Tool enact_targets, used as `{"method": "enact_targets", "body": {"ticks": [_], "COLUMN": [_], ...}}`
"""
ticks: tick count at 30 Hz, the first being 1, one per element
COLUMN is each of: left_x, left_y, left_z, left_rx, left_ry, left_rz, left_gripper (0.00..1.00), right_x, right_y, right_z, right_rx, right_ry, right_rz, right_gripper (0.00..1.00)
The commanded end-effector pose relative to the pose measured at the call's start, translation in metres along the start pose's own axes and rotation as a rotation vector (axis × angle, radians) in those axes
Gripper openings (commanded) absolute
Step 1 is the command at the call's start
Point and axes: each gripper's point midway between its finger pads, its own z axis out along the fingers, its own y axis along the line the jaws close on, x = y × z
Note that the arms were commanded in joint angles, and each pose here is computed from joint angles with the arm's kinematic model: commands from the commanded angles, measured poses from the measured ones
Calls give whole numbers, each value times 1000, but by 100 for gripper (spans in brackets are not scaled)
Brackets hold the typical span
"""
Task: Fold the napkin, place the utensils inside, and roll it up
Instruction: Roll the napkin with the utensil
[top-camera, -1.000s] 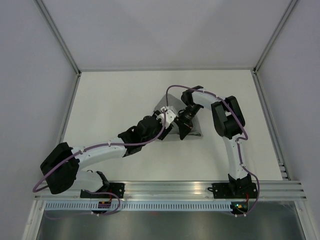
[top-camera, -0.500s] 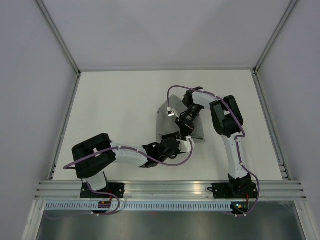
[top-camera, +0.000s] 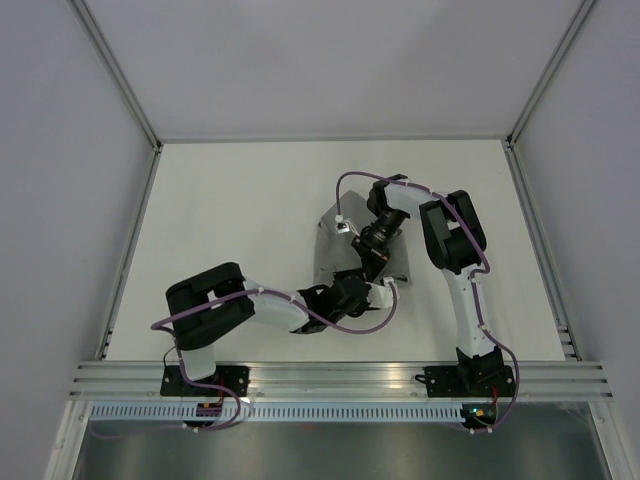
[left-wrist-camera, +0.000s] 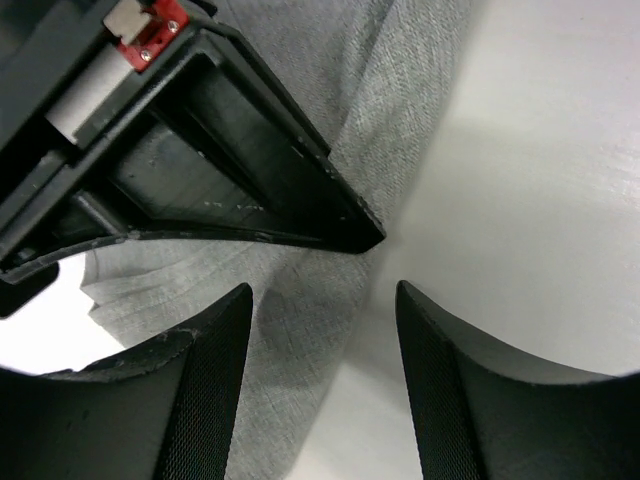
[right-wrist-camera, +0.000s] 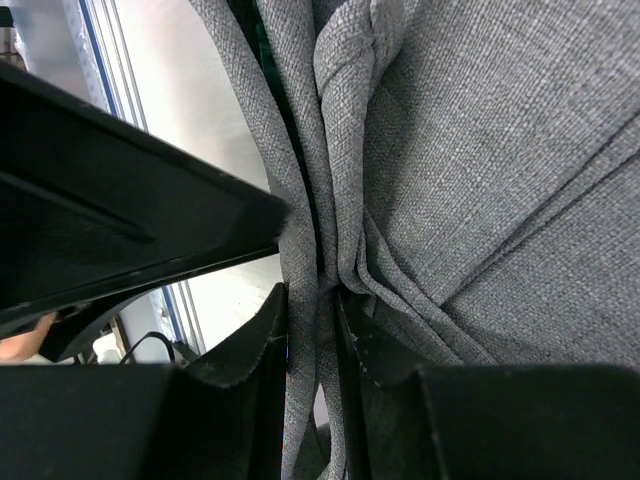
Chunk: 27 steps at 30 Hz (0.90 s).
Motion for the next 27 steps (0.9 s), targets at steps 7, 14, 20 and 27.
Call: {"method": "enact_targets", "body": {"ticks": [7, 14, 20, 27], "left_x": [3, 20, 30, 36], "left_y": [1, -23, -44, -60], "left_z": [19, 22, 21, 18], "left_rx": [45, 209, 346, 473], "left_ry": [0, 56, 104, 155], "left_rz": [-55, -83, -121, -164], "left_gripper": [65, 56, 30, 10], "right_x": [35, 35, 34, 32], "right_y": [-69, -71, -71, -69], "right_z": [11, 11, 10, 8], "right_rx": [151, 145, 144, 138], "right_ry": [156, 158, 154, 138], "right_rz": [-89, -84, -77, -71], "right_gripper": [5, 5, 5, 7]}}
